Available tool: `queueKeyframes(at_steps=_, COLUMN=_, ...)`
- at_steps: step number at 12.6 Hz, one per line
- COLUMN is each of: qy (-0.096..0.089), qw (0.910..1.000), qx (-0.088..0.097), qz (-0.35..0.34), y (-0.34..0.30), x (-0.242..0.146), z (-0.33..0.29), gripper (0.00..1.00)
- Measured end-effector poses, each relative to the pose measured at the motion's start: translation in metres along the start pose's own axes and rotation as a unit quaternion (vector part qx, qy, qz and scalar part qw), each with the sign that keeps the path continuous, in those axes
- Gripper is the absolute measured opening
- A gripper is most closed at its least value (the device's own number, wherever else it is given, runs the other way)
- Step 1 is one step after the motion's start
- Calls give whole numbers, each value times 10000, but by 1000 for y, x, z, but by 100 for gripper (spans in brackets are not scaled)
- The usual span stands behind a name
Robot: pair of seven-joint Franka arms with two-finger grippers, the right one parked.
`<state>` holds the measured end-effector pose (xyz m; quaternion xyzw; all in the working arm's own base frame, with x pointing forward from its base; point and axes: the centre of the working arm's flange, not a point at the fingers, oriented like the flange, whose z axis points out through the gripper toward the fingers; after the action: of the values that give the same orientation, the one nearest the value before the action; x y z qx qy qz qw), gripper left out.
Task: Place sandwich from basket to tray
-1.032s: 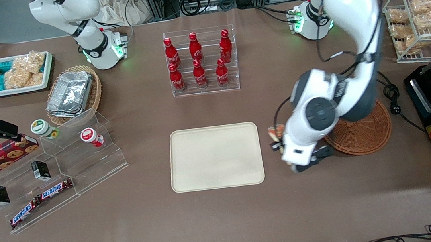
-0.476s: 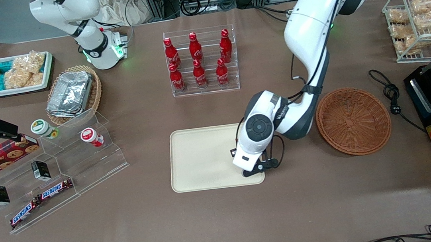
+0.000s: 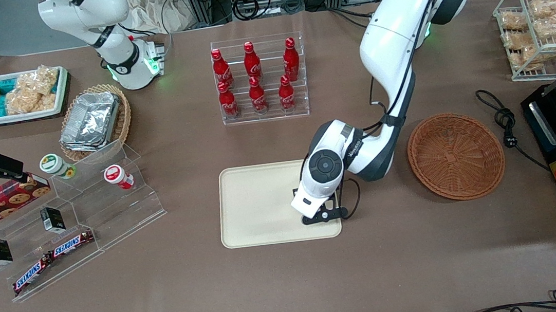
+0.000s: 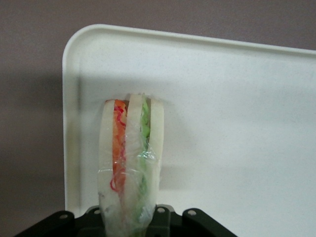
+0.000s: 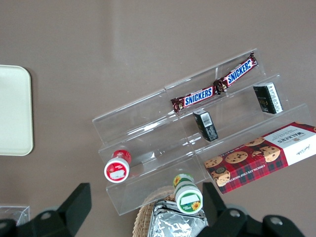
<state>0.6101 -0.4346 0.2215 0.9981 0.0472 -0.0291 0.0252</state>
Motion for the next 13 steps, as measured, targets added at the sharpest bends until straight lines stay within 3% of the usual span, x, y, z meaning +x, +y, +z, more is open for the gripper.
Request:
queueKeyframes(at_steps=3, qy=115, qw=9999, qx=-53, qz=-14, y=-1, x=5, z=-14, gripper=60)
queueKeyframes(at_steps=6, qy=460, qw=9988, qx=-108, qz=-125, y=-15, x=18, z=-68, gripper=93)
queueKeyframes(at_steps=7, qy=576, qw=9981, qx=-61, qz=-210, y=-30, x=22, z=-91, gripper=100)
queueKeyframes(at_steps=10, qy=815, qw=9959, qx=189, qz=-340, y=-94, x=12, z=-156, gripper=100)
queueKeyframes(at_steps=13, qy=825, qw=9959, qx=329, qz=-193, y=-175, x=-24, z=-204, gripper=100)
